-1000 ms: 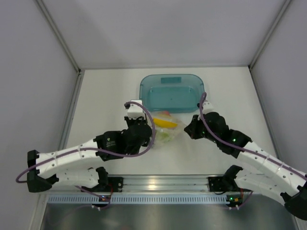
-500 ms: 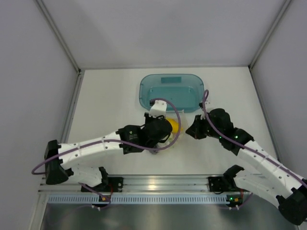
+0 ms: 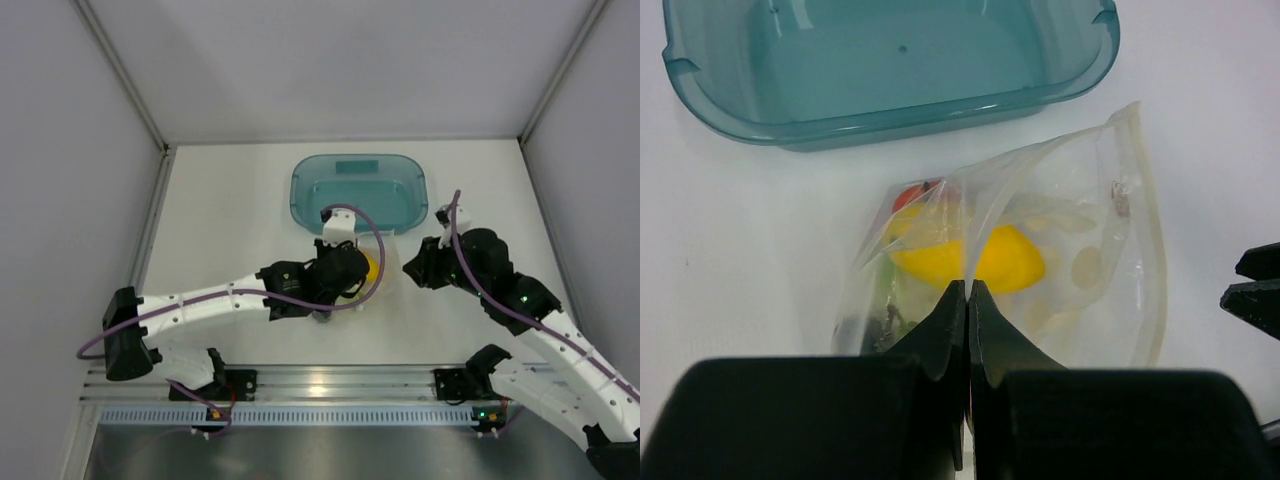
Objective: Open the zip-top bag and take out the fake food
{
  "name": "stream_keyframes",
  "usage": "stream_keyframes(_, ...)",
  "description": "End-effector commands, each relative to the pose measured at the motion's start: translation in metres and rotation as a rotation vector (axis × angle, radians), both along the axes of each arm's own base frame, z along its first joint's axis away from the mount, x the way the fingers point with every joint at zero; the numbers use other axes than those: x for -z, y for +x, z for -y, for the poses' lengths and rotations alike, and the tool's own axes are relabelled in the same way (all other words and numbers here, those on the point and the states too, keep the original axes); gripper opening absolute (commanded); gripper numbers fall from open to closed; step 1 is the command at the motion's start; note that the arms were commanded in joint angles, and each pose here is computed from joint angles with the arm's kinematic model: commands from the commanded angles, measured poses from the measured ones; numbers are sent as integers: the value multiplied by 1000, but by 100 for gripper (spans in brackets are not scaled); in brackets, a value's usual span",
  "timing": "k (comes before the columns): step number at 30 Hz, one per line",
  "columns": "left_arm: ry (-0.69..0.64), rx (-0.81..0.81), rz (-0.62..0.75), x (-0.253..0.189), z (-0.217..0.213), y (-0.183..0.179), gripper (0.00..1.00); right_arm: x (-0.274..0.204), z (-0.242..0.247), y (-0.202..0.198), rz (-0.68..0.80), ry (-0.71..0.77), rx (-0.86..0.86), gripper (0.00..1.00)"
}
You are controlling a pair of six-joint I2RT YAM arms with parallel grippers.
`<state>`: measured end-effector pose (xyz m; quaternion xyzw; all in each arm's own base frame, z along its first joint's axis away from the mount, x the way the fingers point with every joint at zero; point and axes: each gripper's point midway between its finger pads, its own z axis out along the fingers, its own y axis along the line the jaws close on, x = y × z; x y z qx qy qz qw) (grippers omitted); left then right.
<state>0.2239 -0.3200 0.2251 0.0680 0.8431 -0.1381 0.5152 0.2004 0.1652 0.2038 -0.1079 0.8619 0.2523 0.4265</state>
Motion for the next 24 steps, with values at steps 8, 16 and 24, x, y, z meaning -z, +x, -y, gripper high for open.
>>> stream_keyframes(8, -203, 26, 11, -35, 27, 0, 0, -72, -55, -3, 213, 180, -312, 33)
stream_keyframes(16, -228, 6, 22, -41, 17, -1, 0, -52, -89, 28, 300, 117, -362, 34)
stream_keyframes(24, -272, -13, 30, -49, 1, -4, 0, -27, -117, 46, 382, 73, -385, 42)
